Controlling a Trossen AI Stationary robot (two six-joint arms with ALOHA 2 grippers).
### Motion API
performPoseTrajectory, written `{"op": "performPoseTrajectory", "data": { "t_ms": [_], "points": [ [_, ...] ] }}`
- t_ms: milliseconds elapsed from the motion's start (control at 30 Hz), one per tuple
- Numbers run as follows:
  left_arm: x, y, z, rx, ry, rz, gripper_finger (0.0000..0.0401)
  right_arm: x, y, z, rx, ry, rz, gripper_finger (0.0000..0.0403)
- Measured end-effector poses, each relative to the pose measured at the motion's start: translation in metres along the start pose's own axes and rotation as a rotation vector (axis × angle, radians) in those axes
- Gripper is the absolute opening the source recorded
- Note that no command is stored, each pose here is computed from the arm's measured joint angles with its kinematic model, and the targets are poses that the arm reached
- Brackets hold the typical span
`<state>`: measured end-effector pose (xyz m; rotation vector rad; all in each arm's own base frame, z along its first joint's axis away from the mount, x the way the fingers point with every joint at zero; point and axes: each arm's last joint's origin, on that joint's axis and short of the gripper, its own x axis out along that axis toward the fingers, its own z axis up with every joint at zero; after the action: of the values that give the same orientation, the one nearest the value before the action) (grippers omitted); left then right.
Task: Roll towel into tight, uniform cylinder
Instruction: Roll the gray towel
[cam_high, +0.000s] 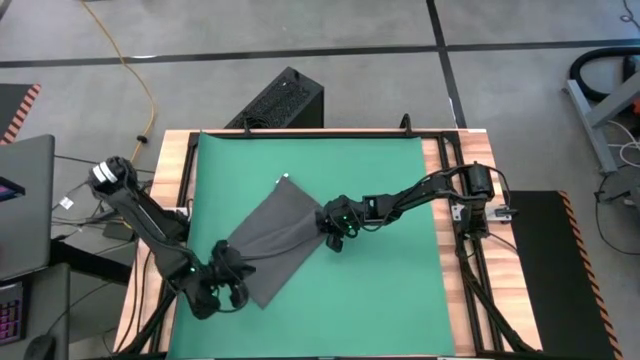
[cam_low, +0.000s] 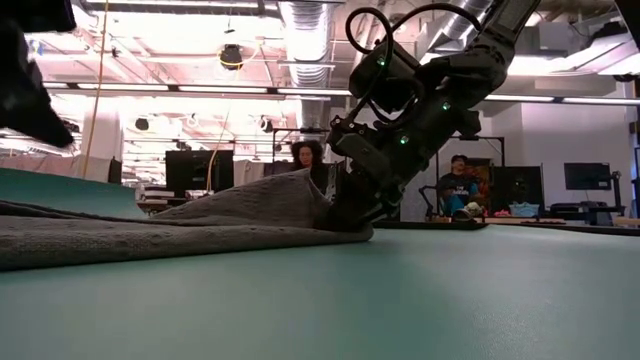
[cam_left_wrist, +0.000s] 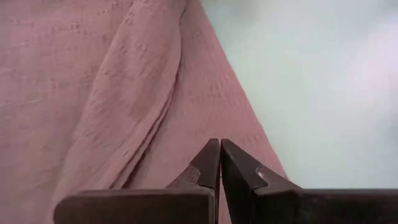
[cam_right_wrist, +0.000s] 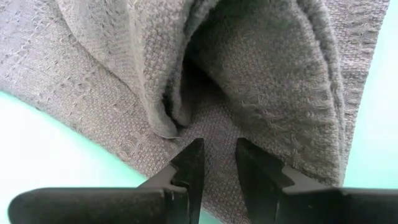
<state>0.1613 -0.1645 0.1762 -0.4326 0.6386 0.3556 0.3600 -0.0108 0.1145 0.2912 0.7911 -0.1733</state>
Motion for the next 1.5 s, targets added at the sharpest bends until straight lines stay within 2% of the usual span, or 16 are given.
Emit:
{"op": "performPoseTrajectory", "data": {
  "t_ms": [233,433,667,867,1033,1200,1500],
  "points": [
    [0.025,-0.014,-0.017,0.123,-0.025,-0.019,0.0000,0.000,0.000,0.000,0.008,0.000,0.001,0.0120],
    [0.035,-0.025,-0.035,0.135,-0.105,-0.044,0.0000,0.000,0.000,0.000,0.033,-0.001,0.001,0.0120],
    [0.058,-0.017,-0.056,0.153,-0.085,0.049,0.0000,0.000,0.000,0.000,0.033,0.000,0.002,0.0120],
    [0.081,-0.009,-0.060,0.090,-0.045,0.113,0.0000,-0.003,0.001,0.002,0.026,0.006,0.038,0.0120],
    [0.083,-0.010,-0.058,0.073,0.014,0.099,0.0000,-0.013,0.004,0.009,0.016,0.038,0.050,0.0120],
    [0.075,-0.020,-0.062,0.047,0.093,0.026,0.0000,-0.024,0.000,0.018,-0.011,0.014,0.051,0.0120],
    [0.075,-0.025,-0.060,0.108,0.118,0.012,0.0000,-0.059,0.005,0.037,-0.012,-0.066,0.089,0.0120]
  ]
}}
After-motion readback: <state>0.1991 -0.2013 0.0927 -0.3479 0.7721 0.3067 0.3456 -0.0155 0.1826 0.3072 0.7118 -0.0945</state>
